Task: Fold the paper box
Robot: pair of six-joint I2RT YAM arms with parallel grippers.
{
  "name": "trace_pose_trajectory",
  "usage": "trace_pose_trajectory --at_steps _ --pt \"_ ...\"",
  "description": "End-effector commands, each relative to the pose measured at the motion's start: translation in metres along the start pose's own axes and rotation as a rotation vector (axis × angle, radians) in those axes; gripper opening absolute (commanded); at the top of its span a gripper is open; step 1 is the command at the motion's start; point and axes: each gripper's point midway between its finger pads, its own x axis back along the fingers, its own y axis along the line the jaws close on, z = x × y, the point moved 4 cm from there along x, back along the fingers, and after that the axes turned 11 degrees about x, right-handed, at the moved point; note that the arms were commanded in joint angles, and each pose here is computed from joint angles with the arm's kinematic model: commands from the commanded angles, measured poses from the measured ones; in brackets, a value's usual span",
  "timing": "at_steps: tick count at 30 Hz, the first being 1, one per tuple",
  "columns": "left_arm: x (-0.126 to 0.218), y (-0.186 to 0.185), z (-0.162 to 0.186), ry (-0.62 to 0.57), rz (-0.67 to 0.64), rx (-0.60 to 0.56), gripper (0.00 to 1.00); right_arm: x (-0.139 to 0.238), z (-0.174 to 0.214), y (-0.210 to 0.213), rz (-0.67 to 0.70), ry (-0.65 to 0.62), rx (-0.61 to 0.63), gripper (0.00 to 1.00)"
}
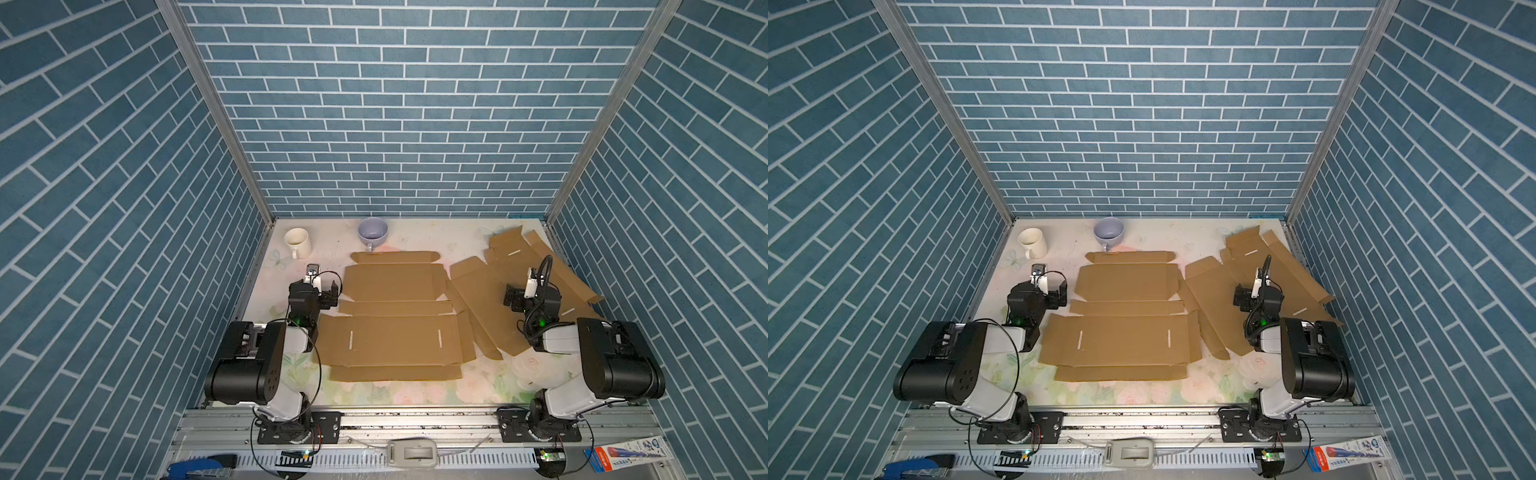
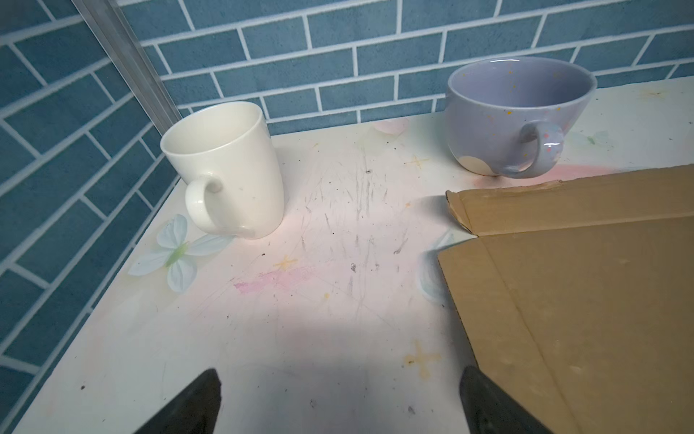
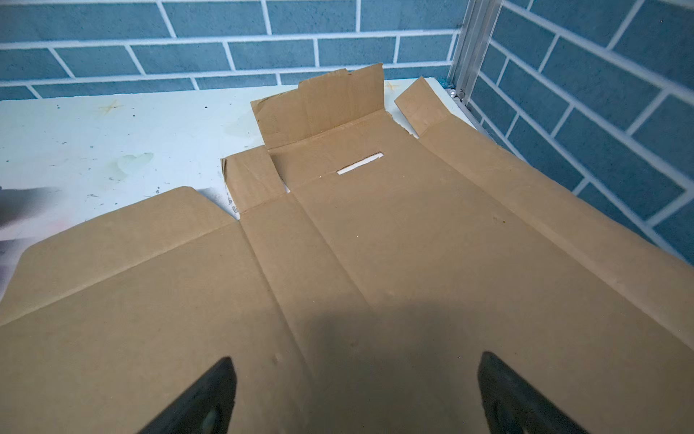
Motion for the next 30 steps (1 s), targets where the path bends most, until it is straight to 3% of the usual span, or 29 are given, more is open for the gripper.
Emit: trace_pose_trajectory --at_steps 1,30 --pt "-0.0007 0.0004 -0.006 -0.015 0.004 0.009 1.0 -0.0033 -0.0166 -0.0011 -0.002 -0.044 0.027 0.99" --pt "-0.0018 0.0024 -0.0067 -0.013 -0.011 0.015 1.0 -0.0043 -0.0149 -0.0105 0.053 -0.026 -0.005 0.99"
